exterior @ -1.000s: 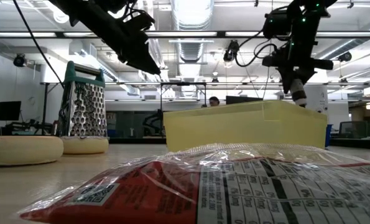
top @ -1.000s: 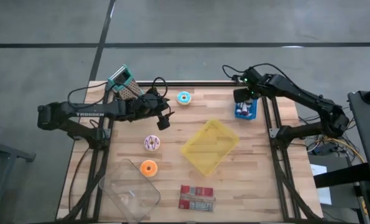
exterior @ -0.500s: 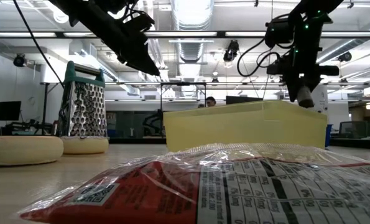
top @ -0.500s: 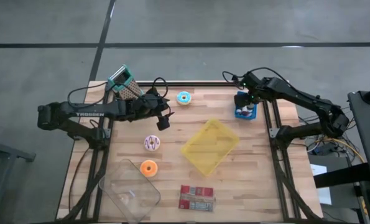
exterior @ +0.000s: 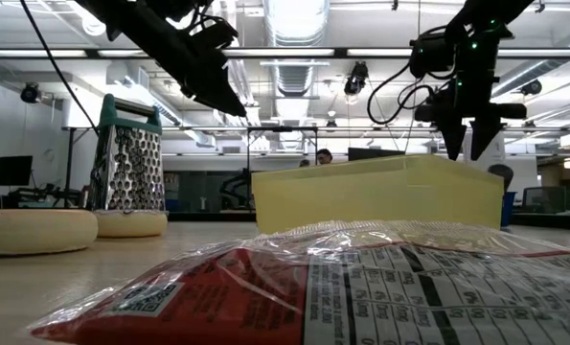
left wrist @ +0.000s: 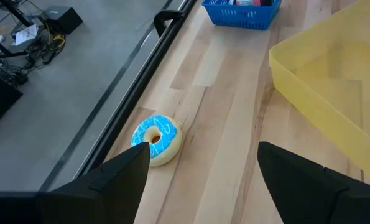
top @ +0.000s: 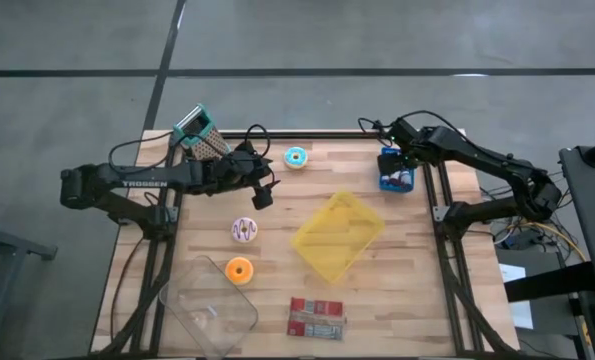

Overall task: Pick & Place Food Item
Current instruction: Put the red popcorn bag into the transparent bin

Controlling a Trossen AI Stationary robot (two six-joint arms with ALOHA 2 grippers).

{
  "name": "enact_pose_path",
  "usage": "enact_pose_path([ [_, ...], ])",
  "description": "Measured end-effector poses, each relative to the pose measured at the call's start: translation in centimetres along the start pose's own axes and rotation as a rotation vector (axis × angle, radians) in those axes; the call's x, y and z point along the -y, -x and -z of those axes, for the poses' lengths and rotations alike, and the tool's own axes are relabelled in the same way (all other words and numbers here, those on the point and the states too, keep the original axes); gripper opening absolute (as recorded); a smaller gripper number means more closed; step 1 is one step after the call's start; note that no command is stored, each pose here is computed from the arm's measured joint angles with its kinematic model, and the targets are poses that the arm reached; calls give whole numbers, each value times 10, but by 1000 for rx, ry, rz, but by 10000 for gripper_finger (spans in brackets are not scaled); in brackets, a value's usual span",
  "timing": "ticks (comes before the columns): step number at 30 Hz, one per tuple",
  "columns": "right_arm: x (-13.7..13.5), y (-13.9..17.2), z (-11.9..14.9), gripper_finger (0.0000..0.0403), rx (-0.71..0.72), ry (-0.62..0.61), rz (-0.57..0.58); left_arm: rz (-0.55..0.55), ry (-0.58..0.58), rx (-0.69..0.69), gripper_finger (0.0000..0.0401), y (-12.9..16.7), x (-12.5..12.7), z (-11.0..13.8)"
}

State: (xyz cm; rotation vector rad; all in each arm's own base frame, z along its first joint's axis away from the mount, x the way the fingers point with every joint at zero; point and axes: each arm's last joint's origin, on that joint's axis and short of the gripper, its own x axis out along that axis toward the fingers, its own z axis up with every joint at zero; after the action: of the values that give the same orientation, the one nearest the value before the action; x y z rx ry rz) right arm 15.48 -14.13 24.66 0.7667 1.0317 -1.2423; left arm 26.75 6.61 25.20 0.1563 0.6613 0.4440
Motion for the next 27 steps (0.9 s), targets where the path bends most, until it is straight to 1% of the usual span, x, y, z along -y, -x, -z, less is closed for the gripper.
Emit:
enact_pose_path([
  [3, 1, 0, -1, 231, 18, -2, 24, 0, 0, 0, 303, 0, 0, 0],
  [12, 0, 0, -1, 244, 20, -2, 20, 0, 0, -1, 303, 0, 0, 0],
  [17, 0, 5, -4, 234, 27, 3, 1, 0, 0, -1, 303, 0, 0, 0],
  [21, -2, 15, -12, 224, 68, 36, -24, 0, 0, -1, 303, 0, 0, 0],
  [27, -7, 29, -22, 219, 142, 20, -76, 0, 5, -1, 303, 0, 0, 0],
])
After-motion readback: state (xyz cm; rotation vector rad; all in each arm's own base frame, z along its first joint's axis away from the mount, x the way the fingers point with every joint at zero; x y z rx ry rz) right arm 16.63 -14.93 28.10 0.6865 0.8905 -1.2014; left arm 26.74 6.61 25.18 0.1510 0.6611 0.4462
